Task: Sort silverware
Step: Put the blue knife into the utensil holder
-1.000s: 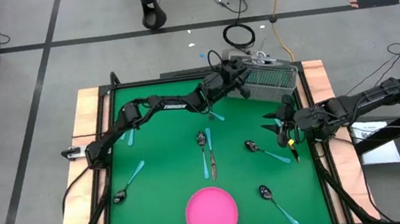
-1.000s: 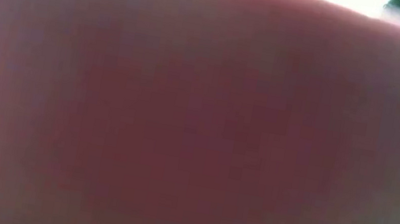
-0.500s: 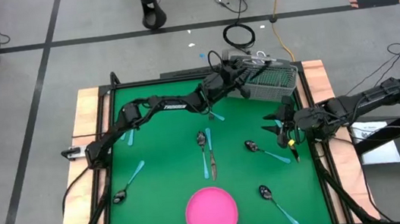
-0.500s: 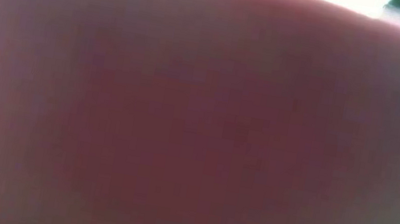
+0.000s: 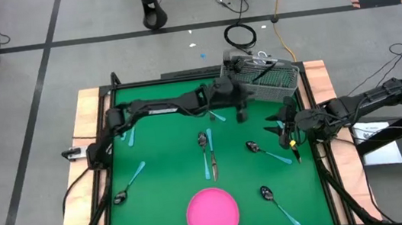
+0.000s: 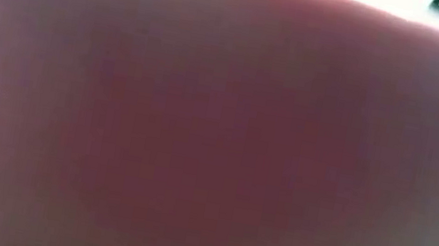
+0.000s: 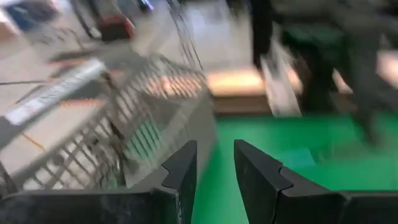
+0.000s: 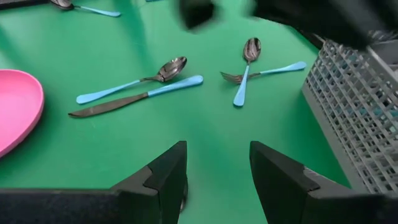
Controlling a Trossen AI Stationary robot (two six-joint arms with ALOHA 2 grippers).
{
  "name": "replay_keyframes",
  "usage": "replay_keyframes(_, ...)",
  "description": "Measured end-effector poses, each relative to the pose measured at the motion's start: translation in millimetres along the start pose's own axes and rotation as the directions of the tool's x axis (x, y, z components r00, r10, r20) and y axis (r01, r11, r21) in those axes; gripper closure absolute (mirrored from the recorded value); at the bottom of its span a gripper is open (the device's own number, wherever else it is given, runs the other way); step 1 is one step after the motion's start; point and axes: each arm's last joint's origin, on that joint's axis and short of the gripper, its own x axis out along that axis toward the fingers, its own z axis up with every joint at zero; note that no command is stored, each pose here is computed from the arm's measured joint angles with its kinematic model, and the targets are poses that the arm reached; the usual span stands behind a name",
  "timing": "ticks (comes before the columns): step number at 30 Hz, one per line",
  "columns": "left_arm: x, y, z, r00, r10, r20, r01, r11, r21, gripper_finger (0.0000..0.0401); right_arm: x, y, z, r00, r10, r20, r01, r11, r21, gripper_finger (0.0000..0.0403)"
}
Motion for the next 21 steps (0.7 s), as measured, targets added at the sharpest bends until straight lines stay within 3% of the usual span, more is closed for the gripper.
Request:
replay_keyframes(3, -23.8, -12.4, 4.4, 0.979, -0.046, -0.198, 0.067, 0.993, 0.101, 0.0292, 0.0, 0.2, -0.7, 1.0, 0.012, -0.011, -0.012, 1.0, -0.001, 0.0238)
replay_keyframes(6, -49.8, -17.2, 1.1, 0.909, -0.093, -0.406, 0.169, 0.973, 0.156, 0.0292, 0.1, 0.3, -0.8, 1.0, 0.017, -0.014, -0.017, 1.0, 0.0, 0.0238)
replay_keyframes(10, -89.5, -15.0, -7.6, 0.736, -0.144, -0.662, 0.269, 0.959, 0.09, 0.0292, 0.1, 0.3, -0.8, 1.0, 0.017, -0.014, -0.017, 1.0, 0.002, 0.0238)
replay_keyframes(12, -110.4, -8.7, -12.8, 0.62, -0.16, -0.768, 0.278, 0.96, 0.024, 0.0292, 0.1, 0.3, -0.8, 1.0, 0.016, -0.014, -0.016, 1.0, 0.001, 0.0238)
replay_keyframes(15, -138.4, 0.7, -17.1, 0.461, -0.176, -0.87, 0.218, 0.973, -0.082, 0.0292, 0.1, 0.4, -0.8, 1.0, 0.016, -0.014, -0.016, 1.0, 0.001, 0.0238)
replay_keyframes(17, -153.8, 6.7, -21.5, 0.365, -0.189, -0.912, 0.124, 0.98, -0.153, 0.0292, 0.2, 0.4, -0.7, 1.0, 0.016, -0.013, -0.016, 1.0, 0.001, 0.0238)
replay_keyframes(21, -173.5, 16.5, -36.9, 0.266, -0.201, -0.943, -0.039, 0.975, -0.219, 0.0292, 1.3, 0.9, -1.0, 1.0, 0.013, -0.02, -0.013, 1.0, -0.003, 0.0238)
